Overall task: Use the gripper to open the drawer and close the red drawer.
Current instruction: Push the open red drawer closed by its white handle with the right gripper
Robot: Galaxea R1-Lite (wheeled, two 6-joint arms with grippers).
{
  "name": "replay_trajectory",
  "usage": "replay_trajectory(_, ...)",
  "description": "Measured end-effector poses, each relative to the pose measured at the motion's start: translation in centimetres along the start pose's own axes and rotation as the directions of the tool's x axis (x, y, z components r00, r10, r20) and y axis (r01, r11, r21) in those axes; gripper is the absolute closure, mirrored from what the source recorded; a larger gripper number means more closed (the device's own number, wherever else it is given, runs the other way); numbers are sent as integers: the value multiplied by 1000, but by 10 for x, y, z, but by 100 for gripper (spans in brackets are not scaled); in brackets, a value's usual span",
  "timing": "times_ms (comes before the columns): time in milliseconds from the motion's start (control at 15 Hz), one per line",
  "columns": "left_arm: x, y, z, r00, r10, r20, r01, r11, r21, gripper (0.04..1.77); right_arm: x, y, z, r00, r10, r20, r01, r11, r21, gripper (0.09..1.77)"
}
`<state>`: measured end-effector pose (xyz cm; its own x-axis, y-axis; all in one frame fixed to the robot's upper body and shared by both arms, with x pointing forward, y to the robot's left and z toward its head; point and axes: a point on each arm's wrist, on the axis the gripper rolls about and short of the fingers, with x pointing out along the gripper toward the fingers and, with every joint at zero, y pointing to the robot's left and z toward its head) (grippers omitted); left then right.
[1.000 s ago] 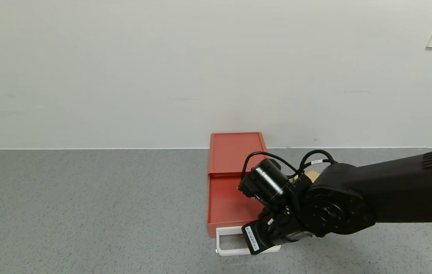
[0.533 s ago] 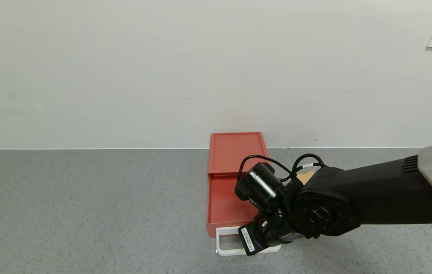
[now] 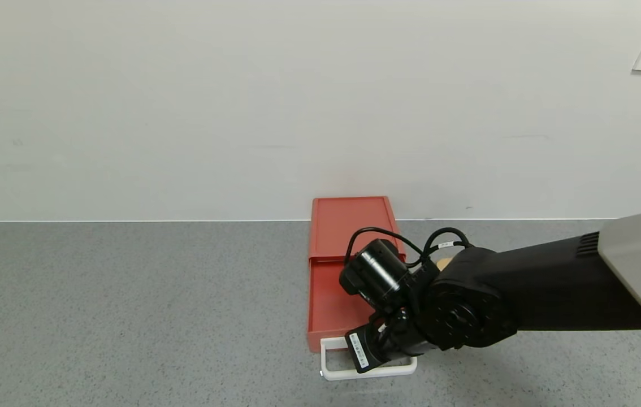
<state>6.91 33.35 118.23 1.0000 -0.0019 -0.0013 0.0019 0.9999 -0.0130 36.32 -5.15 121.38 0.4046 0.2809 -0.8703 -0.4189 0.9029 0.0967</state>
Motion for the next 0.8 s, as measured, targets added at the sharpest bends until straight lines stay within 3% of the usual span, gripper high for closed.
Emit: replay_trajectory(800,0,0,0,1000,0,2,0,1000,1,9,12,1,15,995,-45,91,44,999,17,174)
